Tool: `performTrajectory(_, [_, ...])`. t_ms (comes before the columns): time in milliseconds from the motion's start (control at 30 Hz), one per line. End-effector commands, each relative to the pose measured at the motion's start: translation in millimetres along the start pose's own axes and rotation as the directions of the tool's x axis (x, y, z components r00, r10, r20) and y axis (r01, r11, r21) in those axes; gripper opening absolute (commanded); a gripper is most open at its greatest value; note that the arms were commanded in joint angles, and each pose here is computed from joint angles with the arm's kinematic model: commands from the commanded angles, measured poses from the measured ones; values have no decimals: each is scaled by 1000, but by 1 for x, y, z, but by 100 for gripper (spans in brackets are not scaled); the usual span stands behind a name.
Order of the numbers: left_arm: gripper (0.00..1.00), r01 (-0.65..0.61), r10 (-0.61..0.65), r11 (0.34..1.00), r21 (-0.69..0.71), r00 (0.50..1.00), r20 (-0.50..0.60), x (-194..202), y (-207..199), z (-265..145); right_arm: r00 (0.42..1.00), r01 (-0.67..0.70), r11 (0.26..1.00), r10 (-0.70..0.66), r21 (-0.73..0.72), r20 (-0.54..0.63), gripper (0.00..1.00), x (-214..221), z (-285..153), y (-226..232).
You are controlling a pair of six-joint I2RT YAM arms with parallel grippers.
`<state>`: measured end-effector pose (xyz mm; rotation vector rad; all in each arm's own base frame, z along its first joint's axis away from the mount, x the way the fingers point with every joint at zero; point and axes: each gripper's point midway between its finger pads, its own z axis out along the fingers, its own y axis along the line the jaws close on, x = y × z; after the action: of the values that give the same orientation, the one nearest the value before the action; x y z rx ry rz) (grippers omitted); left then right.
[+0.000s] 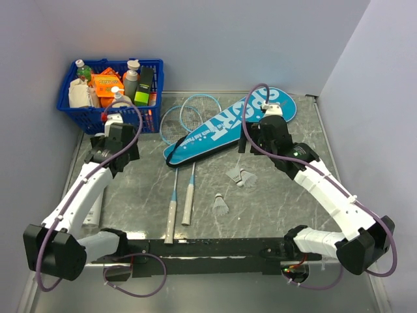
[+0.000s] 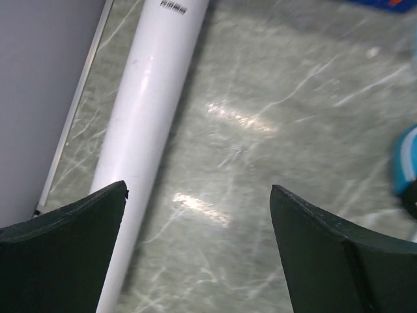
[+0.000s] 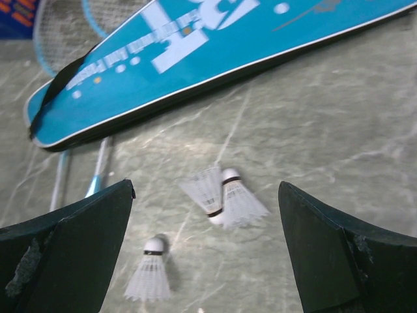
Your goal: Pack up the badminton gear
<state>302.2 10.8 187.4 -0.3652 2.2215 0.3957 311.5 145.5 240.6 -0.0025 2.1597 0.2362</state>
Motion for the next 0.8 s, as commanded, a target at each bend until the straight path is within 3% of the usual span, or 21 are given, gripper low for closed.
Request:
performTrajectory(0, [96,-37,30,997,63,994,109,-23,10,8,999,-46,987,50,-155,21,100,-4,1,34])
performTrajectory(167, [96,5,-22,984,176,995,95,-23,7,35,1000,-5,989,6,-151,12,100,6,12,52])
performTrajectory(433, [96,-2,11,997,79,993,-115,6,29,100,1000,-5,977,3,-214,-10,100,20,19,74])
performTrajectory(767, [99,-6,3,1000,-19,989,-148,-10,77,157,1000,-27,955,22,-296,-19,100,39,18,85])
